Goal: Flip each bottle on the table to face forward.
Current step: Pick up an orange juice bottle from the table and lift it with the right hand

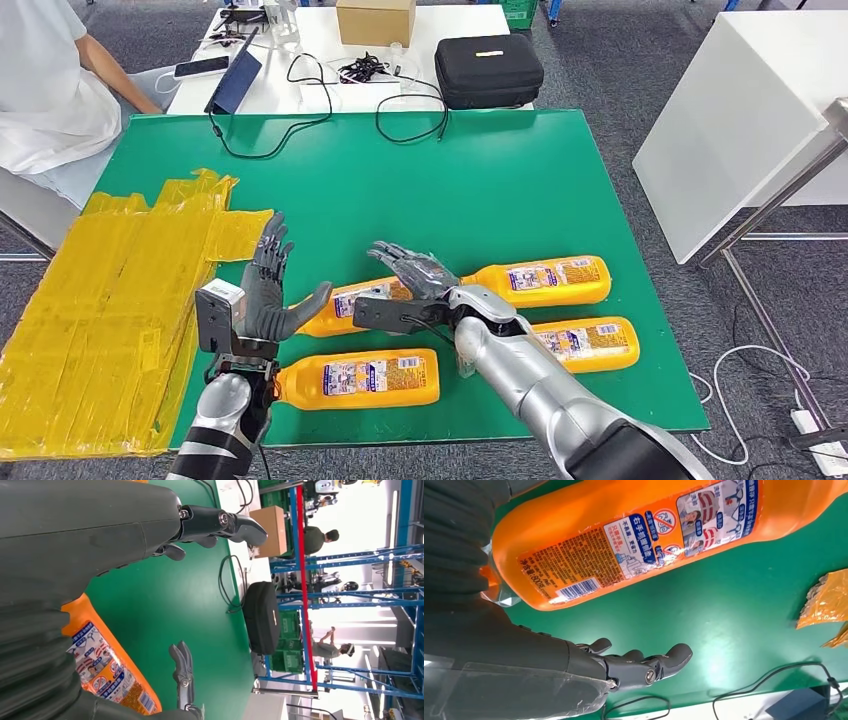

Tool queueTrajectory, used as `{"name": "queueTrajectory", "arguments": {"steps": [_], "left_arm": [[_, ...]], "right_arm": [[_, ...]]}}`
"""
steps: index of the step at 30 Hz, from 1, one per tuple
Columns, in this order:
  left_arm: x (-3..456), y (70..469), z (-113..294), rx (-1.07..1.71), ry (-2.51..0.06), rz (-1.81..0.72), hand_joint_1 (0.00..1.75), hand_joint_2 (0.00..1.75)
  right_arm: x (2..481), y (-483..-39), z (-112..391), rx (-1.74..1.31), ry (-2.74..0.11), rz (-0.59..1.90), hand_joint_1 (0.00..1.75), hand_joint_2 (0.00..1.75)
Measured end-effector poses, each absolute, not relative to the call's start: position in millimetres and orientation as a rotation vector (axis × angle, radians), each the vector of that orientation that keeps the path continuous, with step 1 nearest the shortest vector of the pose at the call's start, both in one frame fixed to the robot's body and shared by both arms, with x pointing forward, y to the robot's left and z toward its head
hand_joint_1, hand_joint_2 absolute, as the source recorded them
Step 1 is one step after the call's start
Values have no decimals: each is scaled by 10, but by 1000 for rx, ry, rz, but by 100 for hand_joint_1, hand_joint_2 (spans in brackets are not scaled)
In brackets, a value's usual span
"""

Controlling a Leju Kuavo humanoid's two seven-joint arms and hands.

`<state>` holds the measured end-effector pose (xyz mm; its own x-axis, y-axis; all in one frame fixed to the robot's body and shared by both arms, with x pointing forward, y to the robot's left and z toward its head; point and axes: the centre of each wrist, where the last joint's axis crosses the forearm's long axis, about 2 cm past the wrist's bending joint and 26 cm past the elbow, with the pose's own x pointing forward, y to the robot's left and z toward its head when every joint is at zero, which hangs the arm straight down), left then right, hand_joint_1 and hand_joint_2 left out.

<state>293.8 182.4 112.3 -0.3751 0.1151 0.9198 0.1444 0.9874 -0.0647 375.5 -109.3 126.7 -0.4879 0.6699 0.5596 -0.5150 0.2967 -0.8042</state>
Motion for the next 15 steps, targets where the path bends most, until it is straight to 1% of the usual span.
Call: {"name": "queueTrajectory", "arguments": {"steps": [5,15], "left_arm": [[2939,1822,1116,-186,-1957,-30,0,175],[2985,1791,1091,-195,-1941,-30,0,175]], "right_arm": [[3753,-1072,1274,-125,-1525,1433,0,175],[3759,-887,1396,-97,-1529,1493,0,175]]}}
